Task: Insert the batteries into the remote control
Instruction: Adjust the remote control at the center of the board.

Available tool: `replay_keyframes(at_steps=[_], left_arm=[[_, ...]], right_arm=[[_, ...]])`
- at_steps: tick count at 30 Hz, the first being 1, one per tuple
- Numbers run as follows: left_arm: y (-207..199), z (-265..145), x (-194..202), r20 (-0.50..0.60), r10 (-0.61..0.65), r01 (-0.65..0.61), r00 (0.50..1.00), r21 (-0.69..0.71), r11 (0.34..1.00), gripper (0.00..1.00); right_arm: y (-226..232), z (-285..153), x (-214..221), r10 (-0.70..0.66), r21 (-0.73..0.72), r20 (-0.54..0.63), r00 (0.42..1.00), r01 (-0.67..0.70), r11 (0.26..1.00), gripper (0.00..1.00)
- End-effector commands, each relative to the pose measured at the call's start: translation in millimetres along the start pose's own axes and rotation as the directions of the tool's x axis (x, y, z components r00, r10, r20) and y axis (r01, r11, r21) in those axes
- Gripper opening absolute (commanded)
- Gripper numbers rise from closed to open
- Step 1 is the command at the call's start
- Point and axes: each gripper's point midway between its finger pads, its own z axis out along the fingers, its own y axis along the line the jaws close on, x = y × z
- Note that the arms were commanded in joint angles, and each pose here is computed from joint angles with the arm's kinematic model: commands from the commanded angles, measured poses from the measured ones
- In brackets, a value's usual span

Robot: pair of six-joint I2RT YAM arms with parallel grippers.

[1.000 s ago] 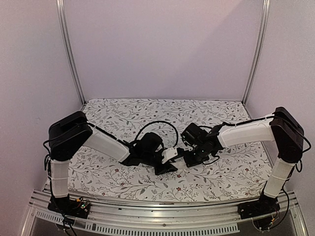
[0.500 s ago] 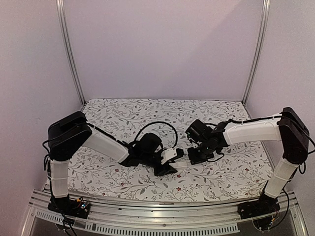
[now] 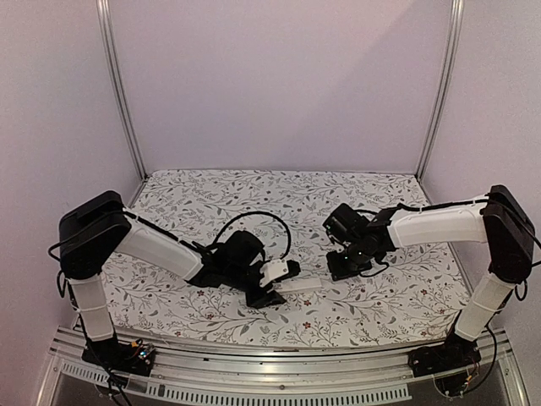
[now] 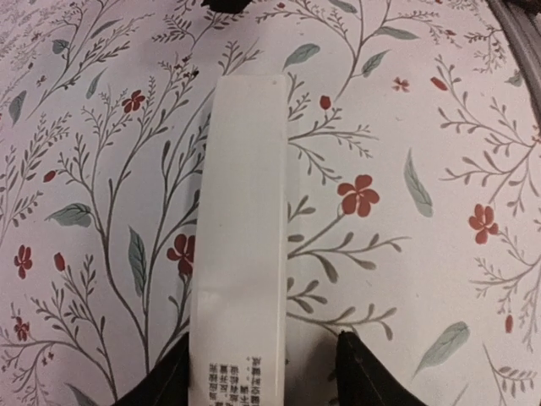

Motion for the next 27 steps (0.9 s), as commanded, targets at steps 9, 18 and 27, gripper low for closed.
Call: replay_keyframes(at_steps=[9, 18, 27], left_arm=[[4, -2, 17, -0.048, -0.043, 0.042, 0.998, -0.011, 0.999, 0.43], [12, -35, -5, 0.043, -0.04, 0.043, 0.998, -0.069, 0.997, 0.51], [42, -126, -48, 0.364, -0.166, 0.259, 0.916, -0.224, 0.939, 0.67]], right_arm=[[64, 20, 14, -0.079, -0.179, -0.056, 0.995, 0.068, 0.981, 0.0], [-15, -7, -8, 0.009, 0.001, 0.028, 1.0, -0.009, 1.0, 0.07], [79, -91, -60, -0.363, -0.305, 0.459, 0.811, 0.527, 0.793, 0.59]])
